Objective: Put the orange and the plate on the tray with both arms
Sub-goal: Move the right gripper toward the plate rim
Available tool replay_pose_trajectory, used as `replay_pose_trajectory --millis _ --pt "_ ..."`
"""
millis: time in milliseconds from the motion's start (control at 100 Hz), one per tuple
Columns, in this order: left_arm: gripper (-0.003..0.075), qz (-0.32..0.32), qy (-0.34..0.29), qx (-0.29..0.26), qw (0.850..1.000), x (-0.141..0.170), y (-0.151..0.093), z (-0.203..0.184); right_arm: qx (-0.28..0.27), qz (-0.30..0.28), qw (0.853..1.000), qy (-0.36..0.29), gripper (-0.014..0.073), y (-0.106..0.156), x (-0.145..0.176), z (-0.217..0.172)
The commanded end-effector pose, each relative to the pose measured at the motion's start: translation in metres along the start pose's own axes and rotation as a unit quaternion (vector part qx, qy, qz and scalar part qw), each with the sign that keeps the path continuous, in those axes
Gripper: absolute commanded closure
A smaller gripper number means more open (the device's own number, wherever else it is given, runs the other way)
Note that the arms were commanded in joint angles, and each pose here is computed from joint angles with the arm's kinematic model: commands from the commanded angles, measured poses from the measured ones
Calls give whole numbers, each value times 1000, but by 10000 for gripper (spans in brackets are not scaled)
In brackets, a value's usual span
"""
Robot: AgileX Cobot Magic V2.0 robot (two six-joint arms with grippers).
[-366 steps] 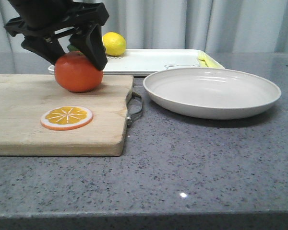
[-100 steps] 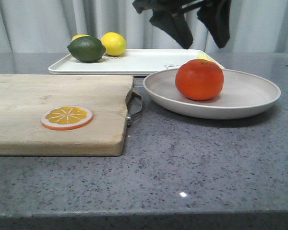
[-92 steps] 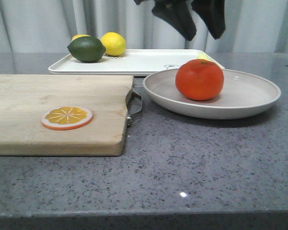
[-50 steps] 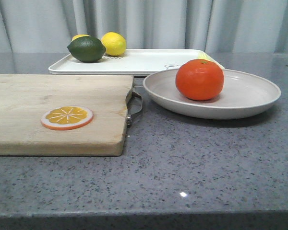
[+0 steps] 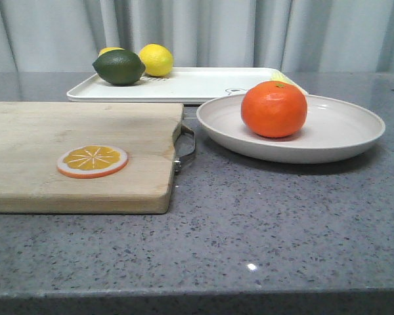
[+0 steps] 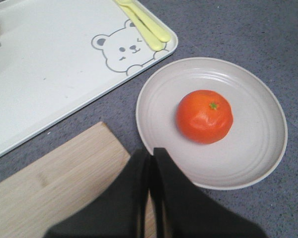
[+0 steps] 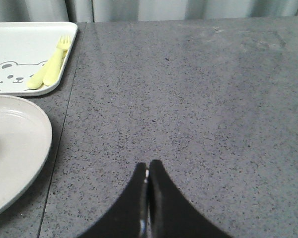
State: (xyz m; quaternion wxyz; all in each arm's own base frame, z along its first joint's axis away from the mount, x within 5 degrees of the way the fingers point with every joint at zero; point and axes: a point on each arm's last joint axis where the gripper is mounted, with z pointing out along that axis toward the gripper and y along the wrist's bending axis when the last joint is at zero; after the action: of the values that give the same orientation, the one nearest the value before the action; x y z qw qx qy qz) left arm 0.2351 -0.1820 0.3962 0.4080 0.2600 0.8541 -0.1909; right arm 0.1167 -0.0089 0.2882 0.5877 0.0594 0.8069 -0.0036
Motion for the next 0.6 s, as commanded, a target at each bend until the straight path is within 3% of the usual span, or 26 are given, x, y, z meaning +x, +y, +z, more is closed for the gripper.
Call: replay_pose_trajectory --millis 0,250,590 --pt "739 -24 -79 -4 997 1 4 -35 -2 -5 999 -40 662 1 -19 -1" --pt "739 -55 -115 -20 992 57 14 -68 -5 -7 1000 12 662 4 -28 12" --pt "739 -75 -145 -33 986 127 18 -102 -52 -33 992 107 661 28 -49 45"
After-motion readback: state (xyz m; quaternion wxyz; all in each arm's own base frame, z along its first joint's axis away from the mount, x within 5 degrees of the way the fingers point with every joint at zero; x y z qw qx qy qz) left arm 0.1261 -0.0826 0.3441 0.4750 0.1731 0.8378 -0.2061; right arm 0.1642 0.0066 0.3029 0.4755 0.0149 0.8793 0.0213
